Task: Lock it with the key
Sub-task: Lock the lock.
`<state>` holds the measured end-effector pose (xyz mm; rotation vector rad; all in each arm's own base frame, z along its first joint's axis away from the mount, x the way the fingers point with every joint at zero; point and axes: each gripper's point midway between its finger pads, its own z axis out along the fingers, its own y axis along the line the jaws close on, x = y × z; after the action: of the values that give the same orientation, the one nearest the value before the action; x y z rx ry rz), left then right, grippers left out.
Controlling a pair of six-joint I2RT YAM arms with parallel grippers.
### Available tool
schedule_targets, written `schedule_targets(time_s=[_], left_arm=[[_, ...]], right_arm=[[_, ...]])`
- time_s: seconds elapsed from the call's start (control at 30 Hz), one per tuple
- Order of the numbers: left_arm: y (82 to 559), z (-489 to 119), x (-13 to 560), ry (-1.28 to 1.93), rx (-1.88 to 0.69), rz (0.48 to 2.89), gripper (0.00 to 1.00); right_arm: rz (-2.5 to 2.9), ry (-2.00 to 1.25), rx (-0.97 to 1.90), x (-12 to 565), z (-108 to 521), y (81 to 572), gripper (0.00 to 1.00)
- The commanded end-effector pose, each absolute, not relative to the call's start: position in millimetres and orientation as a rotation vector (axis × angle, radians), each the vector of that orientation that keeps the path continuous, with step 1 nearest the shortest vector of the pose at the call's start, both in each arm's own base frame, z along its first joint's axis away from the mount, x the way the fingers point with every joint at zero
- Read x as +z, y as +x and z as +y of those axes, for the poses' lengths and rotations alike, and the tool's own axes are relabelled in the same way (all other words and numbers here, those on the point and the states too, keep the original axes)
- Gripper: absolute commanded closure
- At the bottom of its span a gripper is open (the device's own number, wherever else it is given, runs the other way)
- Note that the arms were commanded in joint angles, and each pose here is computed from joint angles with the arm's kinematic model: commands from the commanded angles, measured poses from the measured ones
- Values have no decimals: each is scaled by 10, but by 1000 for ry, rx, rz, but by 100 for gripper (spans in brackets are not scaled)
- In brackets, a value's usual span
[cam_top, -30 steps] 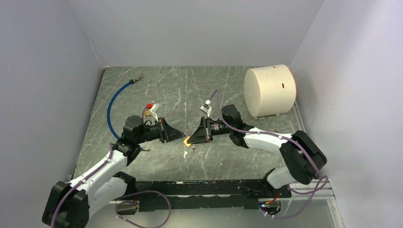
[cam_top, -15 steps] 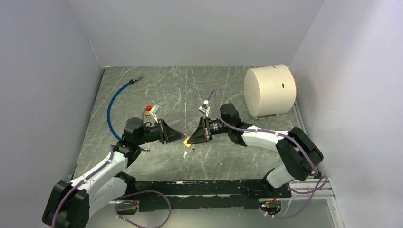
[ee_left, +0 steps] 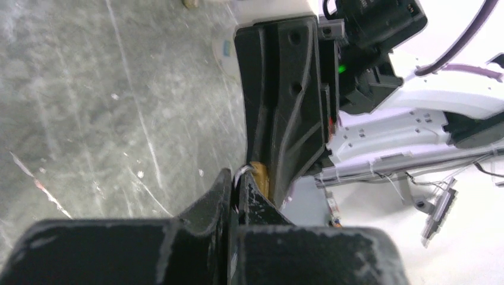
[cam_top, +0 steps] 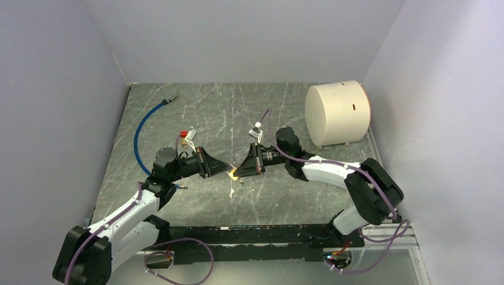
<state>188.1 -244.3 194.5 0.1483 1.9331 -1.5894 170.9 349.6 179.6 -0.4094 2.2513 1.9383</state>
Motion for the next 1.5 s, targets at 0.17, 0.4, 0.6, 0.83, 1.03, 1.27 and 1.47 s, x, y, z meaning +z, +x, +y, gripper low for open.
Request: schedule_targets(time_s=[0.17, 0.4, 0.6, 0.83, 1.03, 1.27, 1.47], left_arm=[[835, -2564, 2441, 713, -2000, 1798, 97], [885, -2580, 2441, 713, -1960, 1813, 97], [1161, -2593, 2380, 586, -1751, 1866, 70], [1657, -2488, 2537, 353, -1468, 1816, 42], [1885, -2427, 2661, 258, -1381, 1771, 36], [1999, -2379, 2618, 119, -1388, 1812, 14], [2026, -2451, 2623, 45, -1612, 1729, 6]], right_arm=[[1947, -53, 1574, 2089, 3666, 2947, 100], [1965, -63, 1562, 2054, 3624, 2887, 100], [2029, -101, 1528, 1936, 3517, 2678, 100], [2058, -114, 1502, 1877, 3299, 2365, 100], [2048, -80, 1508, 1889, 3126, 2180, 100], [1984, -85, 1576, 2091, 3056, 2035, 100], [1930, -57, 1644, 2201, 3010, 1947, 100]])
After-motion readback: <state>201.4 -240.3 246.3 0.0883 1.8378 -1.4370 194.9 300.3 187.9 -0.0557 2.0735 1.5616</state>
